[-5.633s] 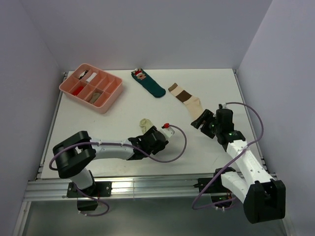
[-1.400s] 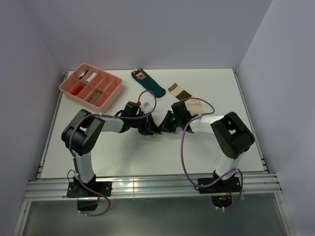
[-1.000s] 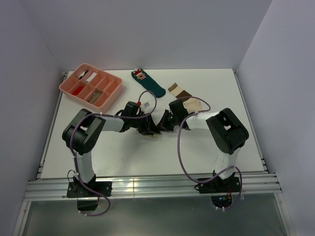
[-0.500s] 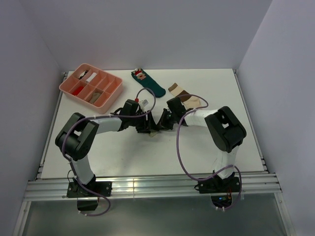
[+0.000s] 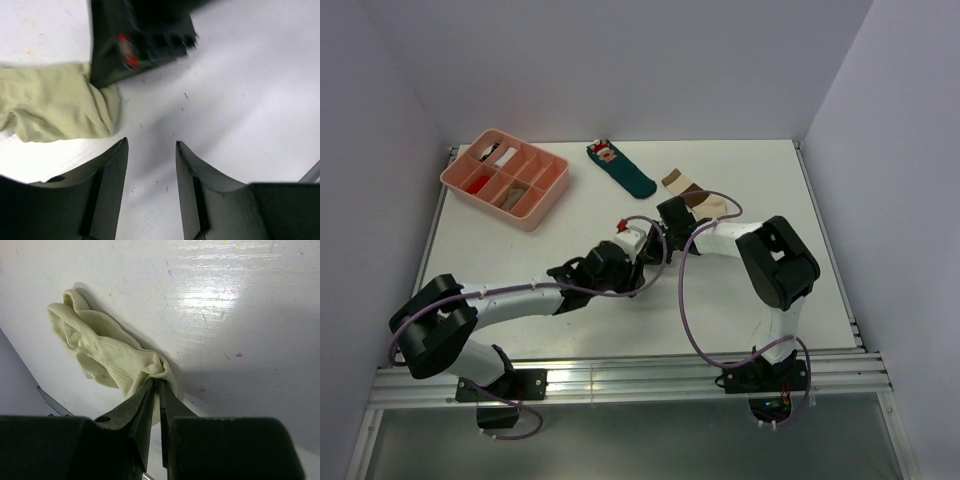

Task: Roll the socks
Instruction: Roll the sock at the center of the board.

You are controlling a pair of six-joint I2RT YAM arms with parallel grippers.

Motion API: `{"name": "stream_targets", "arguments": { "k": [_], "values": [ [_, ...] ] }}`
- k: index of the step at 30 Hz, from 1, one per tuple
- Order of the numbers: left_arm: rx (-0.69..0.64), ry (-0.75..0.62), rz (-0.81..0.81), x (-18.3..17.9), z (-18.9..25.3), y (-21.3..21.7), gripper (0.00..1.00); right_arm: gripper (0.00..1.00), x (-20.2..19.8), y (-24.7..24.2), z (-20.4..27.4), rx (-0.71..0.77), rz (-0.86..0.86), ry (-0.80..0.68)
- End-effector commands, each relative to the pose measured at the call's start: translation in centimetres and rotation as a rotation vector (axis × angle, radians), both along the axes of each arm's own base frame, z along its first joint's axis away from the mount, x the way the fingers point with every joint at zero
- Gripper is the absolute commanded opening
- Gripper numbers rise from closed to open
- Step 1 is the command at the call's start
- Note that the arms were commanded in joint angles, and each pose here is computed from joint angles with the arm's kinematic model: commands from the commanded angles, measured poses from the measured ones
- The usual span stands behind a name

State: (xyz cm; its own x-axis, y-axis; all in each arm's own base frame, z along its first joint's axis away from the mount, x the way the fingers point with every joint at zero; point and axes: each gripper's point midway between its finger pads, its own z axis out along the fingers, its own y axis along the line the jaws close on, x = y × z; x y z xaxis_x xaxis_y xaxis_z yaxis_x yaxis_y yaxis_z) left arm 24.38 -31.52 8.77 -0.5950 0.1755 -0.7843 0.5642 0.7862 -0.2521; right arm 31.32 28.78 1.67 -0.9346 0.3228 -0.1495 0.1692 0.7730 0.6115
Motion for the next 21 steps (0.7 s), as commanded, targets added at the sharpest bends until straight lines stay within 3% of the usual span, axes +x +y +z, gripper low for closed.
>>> {"name": "stream_targets", "arguments": {
  "k": [1, 11, 21],
  "values": [
    [0.08, -0.233, -0.006, 1.0, 1.3, -0.2, 0.49, 0.17, -2.2, -2.2, -3.6, -0.137, -0.001, 0.103],
    [0.268, -0.335, -0.094, 1.6, -0.8, -2.4, 0.51, 0.17, -2.2, -2.0, -3.5, -0.131, -0.001, 0.11],
    [0.477, -0.342, -0.109, 2.9, -3.8, -1.5, 0.52, 0.17, -2.4, -1.8, -3.7, -0.113, 0.003, 0.123]
  ]
}}
